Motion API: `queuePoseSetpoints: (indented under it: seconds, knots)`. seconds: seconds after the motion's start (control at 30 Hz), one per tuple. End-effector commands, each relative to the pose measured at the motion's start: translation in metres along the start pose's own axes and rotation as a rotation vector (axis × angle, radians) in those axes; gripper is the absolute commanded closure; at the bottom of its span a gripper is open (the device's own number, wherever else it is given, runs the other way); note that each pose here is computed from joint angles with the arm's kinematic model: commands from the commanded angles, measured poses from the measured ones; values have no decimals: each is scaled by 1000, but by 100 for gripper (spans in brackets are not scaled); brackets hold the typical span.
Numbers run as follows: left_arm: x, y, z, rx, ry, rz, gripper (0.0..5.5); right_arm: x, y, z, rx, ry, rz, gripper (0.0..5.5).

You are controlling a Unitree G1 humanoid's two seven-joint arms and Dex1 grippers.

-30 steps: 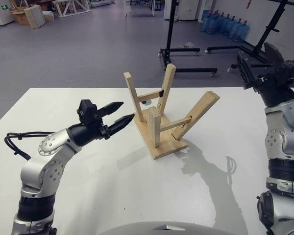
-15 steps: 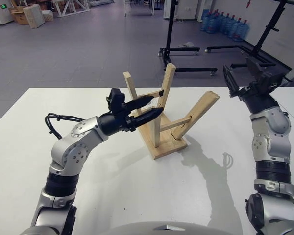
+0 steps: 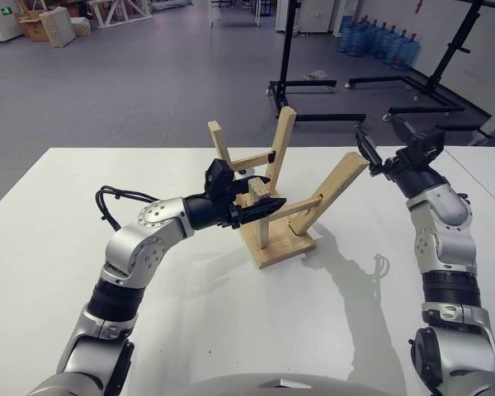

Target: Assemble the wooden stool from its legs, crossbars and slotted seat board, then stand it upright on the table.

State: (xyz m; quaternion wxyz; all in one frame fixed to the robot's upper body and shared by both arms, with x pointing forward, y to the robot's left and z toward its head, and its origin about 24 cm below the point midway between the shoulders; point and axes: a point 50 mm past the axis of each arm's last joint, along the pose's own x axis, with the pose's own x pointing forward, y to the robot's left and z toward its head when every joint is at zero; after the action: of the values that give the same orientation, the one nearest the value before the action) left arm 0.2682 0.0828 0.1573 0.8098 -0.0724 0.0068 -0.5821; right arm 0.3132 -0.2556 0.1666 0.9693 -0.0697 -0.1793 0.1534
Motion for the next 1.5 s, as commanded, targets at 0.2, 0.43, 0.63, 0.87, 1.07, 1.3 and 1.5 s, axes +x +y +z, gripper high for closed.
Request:
queuePoseSetpoints:
  seconds: [0.2, 0.43, 0.63, 0.87, 1.07, 1.3, 1.5]
  knots:
    - [11, 5, -9, 48, 79, -16, 220, 2, 40, 3, 141, -9, 140, 167]
    - [15, 5, -17, 62, 110, -33, 220, 3, 70, 2, 105, 22, 229, 167]
    - [17, 6, -22, 63, 130, -44, 220, 5, 101, 5, 60, 4, 365, 167]
    - [22, 7, -28, 55, 141, -47, 220, 3, 127, 6, 49, -3, 461, 167]
    - [7, 10, -29, 67, 144, -13, 220, -6, 84, -7, -38, 73, 339, 167]
    - [-14, 16, -32, 45, 150, 54, 220, -7, 54, 2, -107, 31, 255, 167]
    - [-19, 16, -21, 43, 115, 62, 220, 0, 35, 30, -84, -115, 106, 167]
